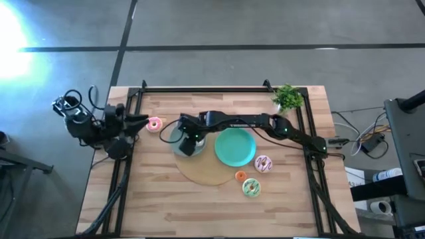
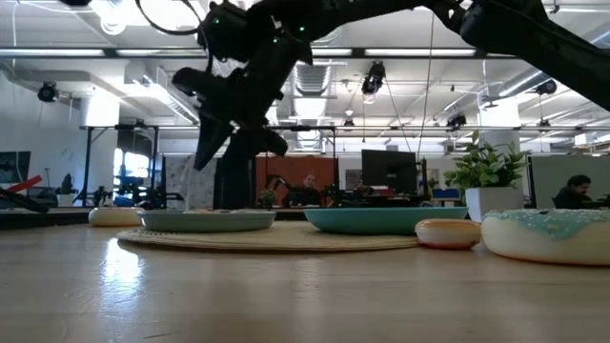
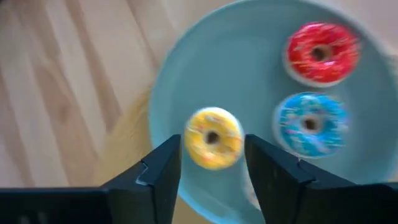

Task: Pick & Place donuts
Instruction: Put the big pink donut on the light green plate

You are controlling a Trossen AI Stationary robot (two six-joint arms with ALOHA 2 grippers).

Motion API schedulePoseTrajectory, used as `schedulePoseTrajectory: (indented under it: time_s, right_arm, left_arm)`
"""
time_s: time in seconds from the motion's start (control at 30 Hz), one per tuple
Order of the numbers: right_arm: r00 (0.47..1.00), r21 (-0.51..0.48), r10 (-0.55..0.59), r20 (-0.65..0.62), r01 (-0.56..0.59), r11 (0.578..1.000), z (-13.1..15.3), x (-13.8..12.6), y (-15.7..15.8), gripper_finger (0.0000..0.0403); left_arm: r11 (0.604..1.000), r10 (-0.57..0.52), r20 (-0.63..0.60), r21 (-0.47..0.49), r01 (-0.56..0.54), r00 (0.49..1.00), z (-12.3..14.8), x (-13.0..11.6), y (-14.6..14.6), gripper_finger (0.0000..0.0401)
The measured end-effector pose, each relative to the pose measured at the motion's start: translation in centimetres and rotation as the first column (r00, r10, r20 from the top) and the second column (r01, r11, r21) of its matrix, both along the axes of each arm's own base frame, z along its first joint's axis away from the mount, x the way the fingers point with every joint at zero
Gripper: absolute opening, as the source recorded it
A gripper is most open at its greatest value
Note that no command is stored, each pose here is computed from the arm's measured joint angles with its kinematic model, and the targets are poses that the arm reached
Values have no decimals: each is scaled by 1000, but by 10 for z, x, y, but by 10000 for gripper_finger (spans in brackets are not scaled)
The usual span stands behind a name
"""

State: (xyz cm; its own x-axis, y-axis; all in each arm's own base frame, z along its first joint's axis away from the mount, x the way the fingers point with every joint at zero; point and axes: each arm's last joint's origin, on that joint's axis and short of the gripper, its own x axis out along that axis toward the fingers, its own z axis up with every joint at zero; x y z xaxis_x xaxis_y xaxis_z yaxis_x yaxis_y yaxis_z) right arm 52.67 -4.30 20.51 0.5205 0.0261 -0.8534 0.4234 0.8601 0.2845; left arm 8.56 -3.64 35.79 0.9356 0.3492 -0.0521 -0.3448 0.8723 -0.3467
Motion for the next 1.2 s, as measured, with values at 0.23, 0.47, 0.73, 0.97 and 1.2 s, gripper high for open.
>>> schedulePoseTrajectory:
  time_s: [0.23,0.47,0.73,0.97,1.2]
  right_arm:
    - [989,-196,109,-99,-126,972,41,-25,-2,180]
    - [979,-276,116,-169,-160,948,70,-49,-16,180]
    - [990,-377,33,-139,-84,922,111,-76,-29,180]
    - [993,-425,-41,-111,-11,905,140,-107,-27,180]
    - [986,-425,-124,-108,66,903,141,-130,-23,180]
  left_arm:
    - [975,150,-133,-146,-169,980,-31,-1,5,87]
    - [956,139,-279,-214,-203,950,-55,25,1,87]
    - [926,140,-386,-275,-259,912,-100,72,14,87]
    - [848,139,-559,-360,-390,817,-120,78,68,87]
    - [766,131,-755,-335,-549,643,-139,65,111,87]
